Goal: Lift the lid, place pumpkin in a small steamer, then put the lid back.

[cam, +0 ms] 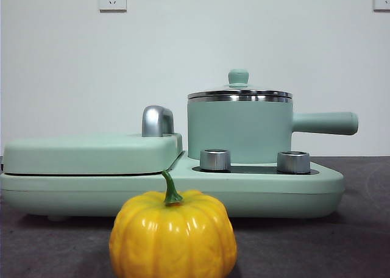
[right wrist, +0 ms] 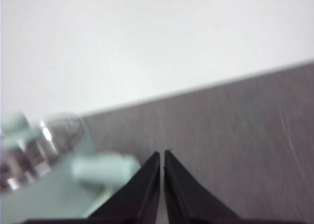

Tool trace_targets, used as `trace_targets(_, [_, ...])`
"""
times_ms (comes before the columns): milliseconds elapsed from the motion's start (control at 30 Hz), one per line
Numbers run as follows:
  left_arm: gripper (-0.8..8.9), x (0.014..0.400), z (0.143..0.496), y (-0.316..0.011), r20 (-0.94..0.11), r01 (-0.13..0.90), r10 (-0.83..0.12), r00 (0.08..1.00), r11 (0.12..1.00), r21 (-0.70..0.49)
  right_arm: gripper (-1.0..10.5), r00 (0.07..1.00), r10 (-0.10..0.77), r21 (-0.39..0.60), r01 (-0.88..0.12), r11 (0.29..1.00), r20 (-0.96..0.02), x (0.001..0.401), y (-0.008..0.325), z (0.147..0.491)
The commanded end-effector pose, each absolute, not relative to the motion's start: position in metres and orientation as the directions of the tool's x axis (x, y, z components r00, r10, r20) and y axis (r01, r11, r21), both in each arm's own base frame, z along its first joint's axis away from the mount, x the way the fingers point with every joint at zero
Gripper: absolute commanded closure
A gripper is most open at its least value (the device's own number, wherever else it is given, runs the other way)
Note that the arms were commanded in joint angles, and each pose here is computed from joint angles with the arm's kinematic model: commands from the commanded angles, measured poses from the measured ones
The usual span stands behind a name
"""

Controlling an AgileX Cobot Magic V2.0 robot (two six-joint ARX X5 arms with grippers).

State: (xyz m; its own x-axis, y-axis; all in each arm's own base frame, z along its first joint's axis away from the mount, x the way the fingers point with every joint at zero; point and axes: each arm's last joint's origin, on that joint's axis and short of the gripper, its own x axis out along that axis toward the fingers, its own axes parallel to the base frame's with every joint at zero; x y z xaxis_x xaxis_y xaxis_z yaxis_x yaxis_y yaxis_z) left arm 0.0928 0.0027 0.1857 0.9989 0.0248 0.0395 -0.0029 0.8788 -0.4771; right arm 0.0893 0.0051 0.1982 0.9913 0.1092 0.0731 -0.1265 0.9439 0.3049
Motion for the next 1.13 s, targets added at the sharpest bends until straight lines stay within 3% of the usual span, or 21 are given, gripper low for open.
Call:
trace_targets(33, [8.04, 0.086, 0.211, 0.002, 0.12, 0.033, 0.023, 0.993, 0.895, -0.444, 9.3, 0.985, 0.109, 0.314, -0.147, 0.938, 0.136, 0.083, 0.005, 0.218])
trace_targets(467, [8.05, 0.055, 0.298, 0.001, 0.205, 0.027, 0.023, 0.978, 0.971, -0.237, 9.3, 0.966, 0.142, 0.215, -0.19, 0.958, 0.218, 0.063, 0.005, 0.3])
trace_targets(633, [8.05, 0.055, 0.321, 0.001, 0.171, 0.021, 0.021, 0.985, 0.971, -0.239, 9.3, 0.978, 0.146, 0.224, -0.177, 0.958, 0.149, 0.067, 0.005, 0.326])
trace_targets(833, [8.04, 0.067, 0.347, 0.001, 0.079, 0.041, -0.023, 0.997, 0.971, -0.234, 9.3, 0.971, 0.225, 0.164, -0.236, 0.958, 0.081, 0.085, 0.008, 0.352])
trace_targets(1133, [8.04, 0.107, 0.378, -0.001, -0.074, 0.109, -0.119, 0.99, 0.985, -0.133, 9.3, 0.947, 0.313, 0.184, -0.296, 0.937, -0.07, 0.126, 0.012, 0.371])
